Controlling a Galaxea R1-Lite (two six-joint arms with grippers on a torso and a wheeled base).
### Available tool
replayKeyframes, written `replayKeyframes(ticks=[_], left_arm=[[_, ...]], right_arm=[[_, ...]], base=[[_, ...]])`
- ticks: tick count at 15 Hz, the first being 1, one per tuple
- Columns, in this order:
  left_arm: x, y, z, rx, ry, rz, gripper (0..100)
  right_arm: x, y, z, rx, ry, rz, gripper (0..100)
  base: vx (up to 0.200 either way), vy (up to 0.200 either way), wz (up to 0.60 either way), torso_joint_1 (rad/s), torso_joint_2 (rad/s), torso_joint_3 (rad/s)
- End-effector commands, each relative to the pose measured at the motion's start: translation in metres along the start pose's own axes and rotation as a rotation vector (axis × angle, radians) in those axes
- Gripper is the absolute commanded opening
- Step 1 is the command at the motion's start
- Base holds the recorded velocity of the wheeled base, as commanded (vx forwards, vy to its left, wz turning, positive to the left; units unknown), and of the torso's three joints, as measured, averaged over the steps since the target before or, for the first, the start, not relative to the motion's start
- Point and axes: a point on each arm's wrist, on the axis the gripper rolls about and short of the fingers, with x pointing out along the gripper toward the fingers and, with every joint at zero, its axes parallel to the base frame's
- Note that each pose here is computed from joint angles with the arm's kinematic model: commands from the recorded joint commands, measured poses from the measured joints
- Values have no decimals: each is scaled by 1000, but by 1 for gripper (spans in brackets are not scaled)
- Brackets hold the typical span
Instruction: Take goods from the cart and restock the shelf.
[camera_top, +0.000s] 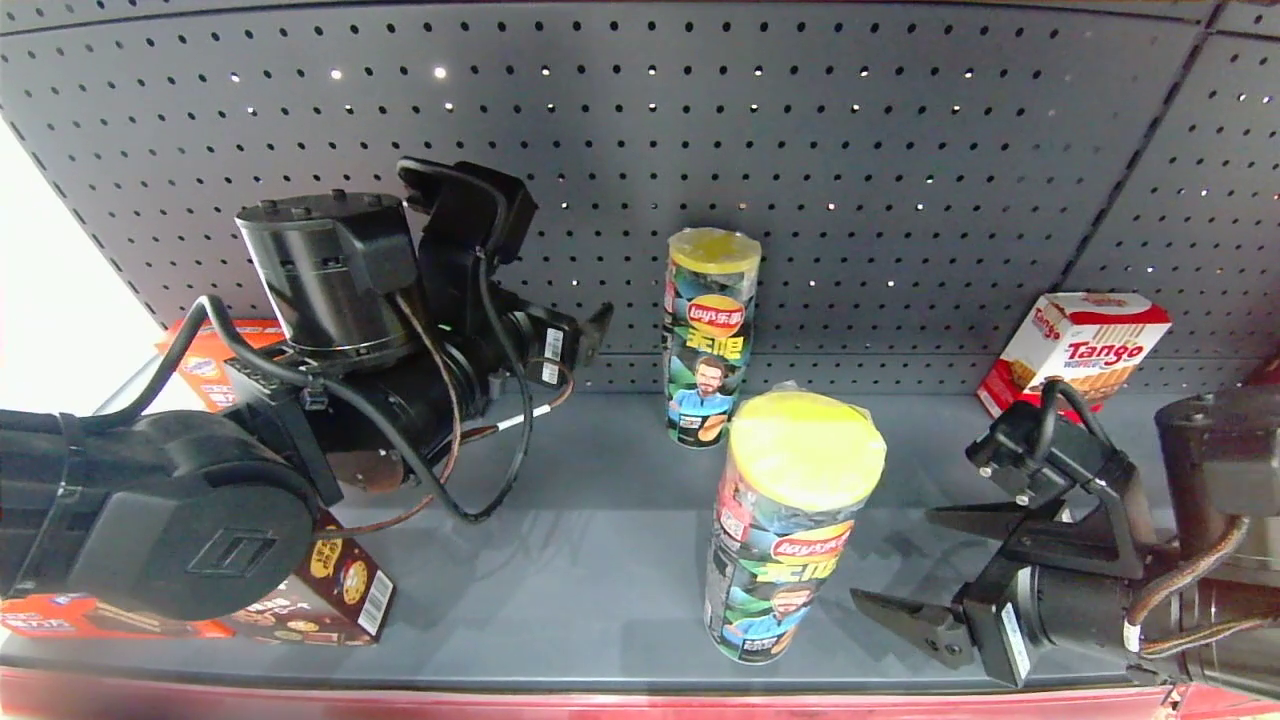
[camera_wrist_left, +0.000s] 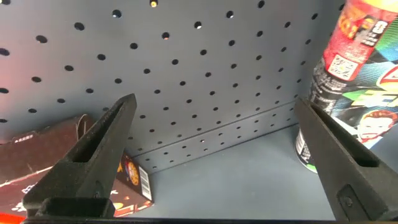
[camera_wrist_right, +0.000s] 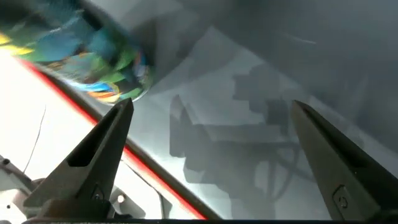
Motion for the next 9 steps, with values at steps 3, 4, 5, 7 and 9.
replayKeyframes(ticks=[3, 4, 5, 7, 9], left_arm=[[1, 0, 1, -1, -5, 2, 100], [0, 0, 2, -3, -8, 1, 100], [0, 0, 2, -2, -8, 1, 100], [0, 0, 2, -3, -8, 1, 100], [1, 0, 3, -6, -16, 1, 100]], right_arm=[[14, 2, 4, -7, 25, -16, 100], [16, 2, 5, -7, 27, -18, 100], [18, 2, 5, -7, 31, -18, 100], [23, 1, 5, -5, 45, -25, 100], [27, 2, 7, -7, 46, -21, 100]], base=[[0, 0, 0, 0, 0, 0], [0, 0, 0, 0, 0, 0], [0, 0, 0, 0, 0, 0], [0, 0, 0, 0, 0, 0], [0, 0, 0, 0, 0, 0]])
